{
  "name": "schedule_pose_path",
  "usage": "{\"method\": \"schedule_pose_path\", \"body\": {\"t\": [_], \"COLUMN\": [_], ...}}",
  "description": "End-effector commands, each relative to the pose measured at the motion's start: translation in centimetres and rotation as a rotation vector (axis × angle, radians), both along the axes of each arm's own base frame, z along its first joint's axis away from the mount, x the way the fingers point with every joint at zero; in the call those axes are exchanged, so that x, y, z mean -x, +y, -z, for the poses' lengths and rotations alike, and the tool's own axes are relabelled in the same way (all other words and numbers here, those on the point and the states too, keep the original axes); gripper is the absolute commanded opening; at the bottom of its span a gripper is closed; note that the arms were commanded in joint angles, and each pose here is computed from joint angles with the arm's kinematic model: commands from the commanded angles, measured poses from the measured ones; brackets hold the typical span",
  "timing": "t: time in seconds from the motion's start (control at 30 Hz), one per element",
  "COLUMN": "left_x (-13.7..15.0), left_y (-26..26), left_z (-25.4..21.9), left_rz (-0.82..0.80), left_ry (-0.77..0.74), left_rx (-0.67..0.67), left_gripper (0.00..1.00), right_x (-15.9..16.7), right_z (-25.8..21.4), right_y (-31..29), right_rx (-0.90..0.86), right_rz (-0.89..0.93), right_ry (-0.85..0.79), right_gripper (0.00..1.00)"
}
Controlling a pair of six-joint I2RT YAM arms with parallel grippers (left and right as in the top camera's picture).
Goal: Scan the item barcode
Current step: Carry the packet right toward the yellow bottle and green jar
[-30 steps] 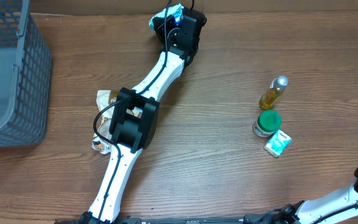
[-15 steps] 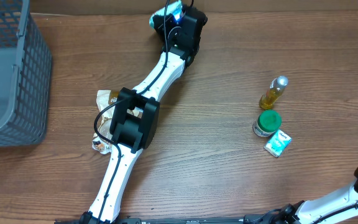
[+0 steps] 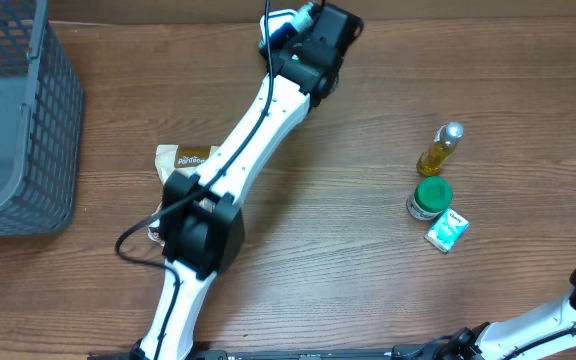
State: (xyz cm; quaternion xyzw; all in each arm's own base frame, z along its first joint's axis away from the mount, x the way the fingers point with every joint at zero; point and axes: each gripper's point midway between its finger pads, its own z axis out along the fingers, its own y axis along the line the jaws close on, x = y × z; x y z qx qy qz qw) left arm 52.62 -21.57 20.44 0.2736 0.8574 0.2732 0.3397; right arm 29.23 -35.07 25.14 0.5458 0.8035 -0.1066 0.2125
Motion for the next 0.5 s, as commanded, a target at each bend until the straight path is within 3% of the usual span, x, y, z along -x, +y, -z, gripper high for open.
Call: {"method": "schedule_pose_path", "body": {"t": [0.0,0.13,0.27,0.47], "left_x": [3.6,8.3,11.8,14.7], "left_y": [-4.1,-6.9,-8.9,-11.0], "left_z": [0.8,3.9,5.5,6.5], "left_rz": [-0.02,-0.066,-0.112,-0.175], "left_ry": [0.154,0.44,0.644,0.77], "left_rx": [0.409,0.627,0.744,0.8], "left_gripper": [0.08,0.04,0.04,0.05], "right_x": [0.1,0.1,0.1,0.1], "right_z": [-1.0,-1.0,-1.0,-1.0], "right_y": [-0.1,-0.1,-0.1,-0.1], "right_rx": [0.024,0.024,0.024,0.024], "right_rz": [0.004,0.004,0.004,0.004], "right_ry": [-0.014,-0.014,-0.014,-0.014], "right_gripper": [1.0,1.0,1.0,1.0]}}
